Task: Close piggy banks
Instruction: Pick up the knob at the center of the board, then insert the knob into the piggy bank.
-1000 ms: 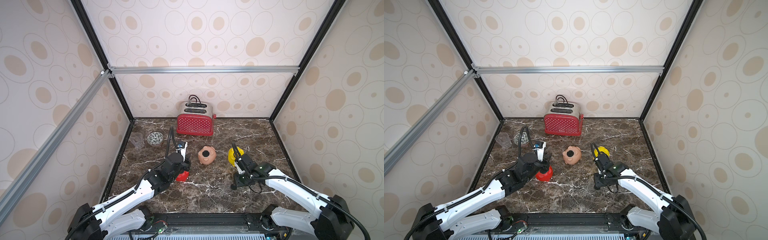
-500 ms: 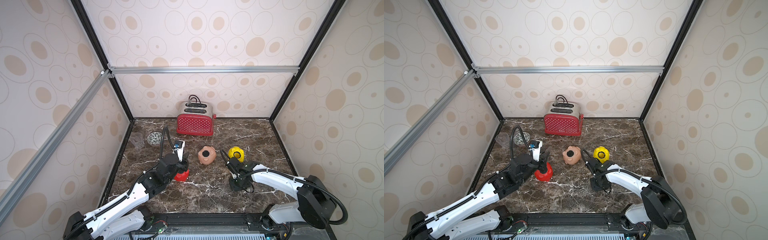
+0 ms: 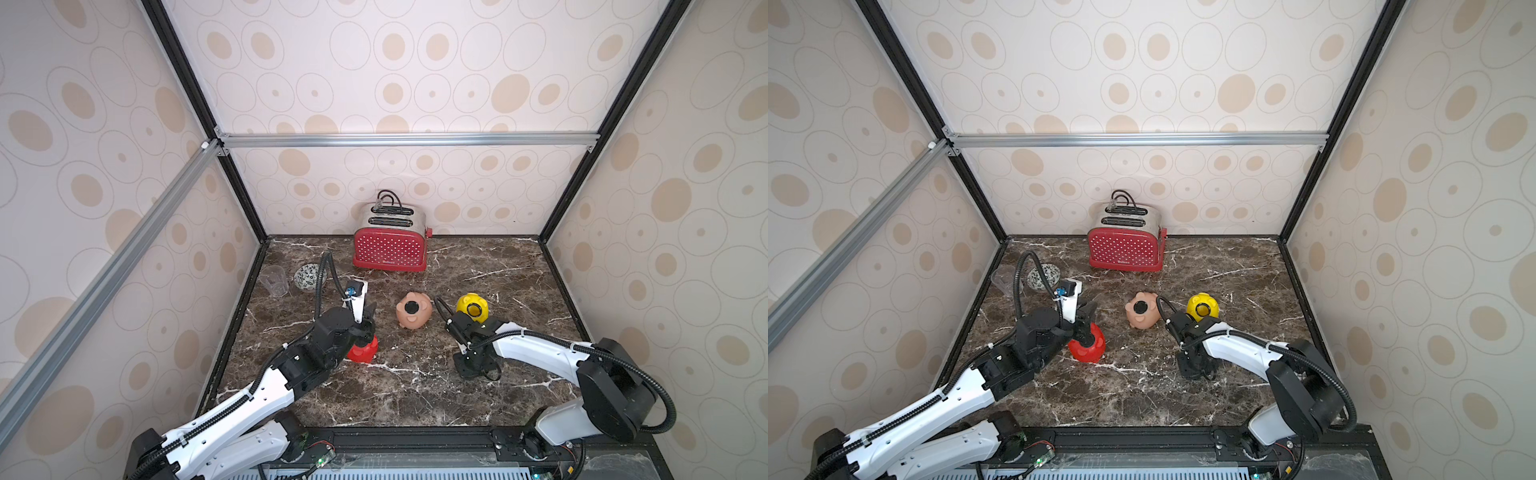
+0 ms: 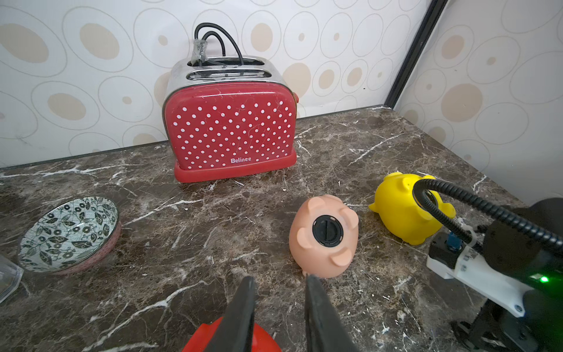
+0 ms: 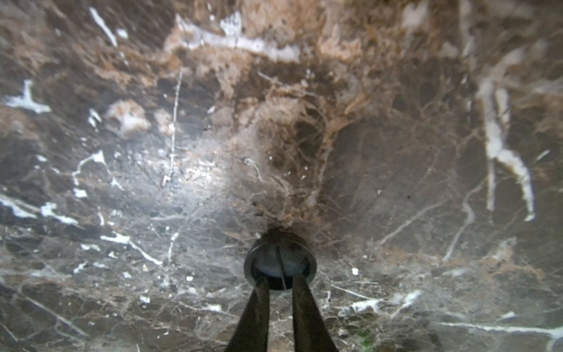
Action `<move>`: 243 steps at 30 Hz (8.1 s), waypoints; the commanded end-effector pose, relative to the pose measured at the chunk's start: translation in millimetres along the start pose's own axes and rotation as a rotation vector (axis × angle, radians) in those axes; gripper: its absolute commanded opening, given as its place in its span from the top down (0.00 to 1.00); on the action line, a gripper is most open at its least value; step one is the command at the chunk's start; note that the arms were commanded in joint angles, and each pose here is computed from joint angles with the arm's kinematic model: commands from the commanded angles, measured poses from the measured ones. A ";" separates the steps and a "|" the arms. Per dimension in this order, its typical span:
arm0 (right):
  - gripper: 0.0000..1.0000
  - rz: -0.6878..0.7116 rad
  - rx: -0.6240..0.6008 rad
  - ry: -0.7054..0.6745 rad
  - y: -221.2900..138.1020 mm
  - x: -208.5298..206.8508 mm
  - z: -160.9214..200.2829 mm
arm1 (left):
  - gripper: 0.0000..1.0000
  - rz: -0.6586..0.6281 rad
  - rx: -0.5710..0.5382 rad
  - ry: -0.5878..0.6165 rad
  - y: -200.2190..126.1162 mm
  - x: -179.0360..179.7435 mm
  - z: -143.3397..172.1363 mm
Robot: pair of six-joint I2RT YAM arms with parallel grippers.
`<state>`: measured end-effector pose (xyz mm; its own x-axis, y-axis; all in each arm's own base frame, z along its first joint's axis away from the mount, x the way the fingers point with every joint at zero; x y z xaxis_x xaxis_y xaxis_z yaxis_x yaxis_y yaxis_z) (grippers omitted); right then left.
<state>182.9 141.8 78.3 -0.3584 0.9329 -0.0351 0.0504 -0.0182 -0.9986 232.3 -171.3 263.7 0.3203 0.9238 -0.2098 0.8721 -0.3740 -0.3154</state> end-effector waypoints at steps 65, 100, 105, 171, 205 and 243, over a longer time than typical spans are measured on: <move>1.00 0.207 -0.333 -0.072 -113.6 -43.8 -56.8 | 0.67 -0.011 -0.005 0.028 4.5 -2.4 -8.9; 1.00 0.095 -0.363 -0.365 -116.2 -91.0 -131.4 | 0.67 0.057 0.041 0.046 11.5 -12.9 -2.5; 1.00 0.103 -0.311 -0.385 -106.1 -93.5 -129.7 | 0.67 0.062 0.040 0.040 11.7 -12.7 -0.1; 1.00 0.145 -0.189 -0.626 -85.3 -89.5 -126.9 | 0.67 0.037 0.028 0.037 7.0 -6.8 0.4; 1.00 0.156 -0.146 -0.728 -74.5 -84.8 -127.9 | 0.67 0.036 0.027 0.038 5.7 -5.9 0.8; 1.00 0.087 -0.204 -0.699 -59.7 -78.0 -135.7 | 0.66 0.029 0.029 0.045 4.9 -4.3 1.4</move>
<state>338.5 114.7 154.7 -0.8472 0.4686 -0.2503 0.2790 -0.0086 -0.9603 234.6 -180.6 261.3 0.3658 0.9099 -0.1956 0.8458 -0.4127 -0.3382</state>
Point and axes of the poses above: each gripper's point midway between its finger pads, its own y axis out along the fingers, its own x axis along the line the jaws close on, z = x × y, the point moved 5 cm from there along -y, back along the fingers, and after that the axes turned 8 degrees about -y, right-handed, at the moved point
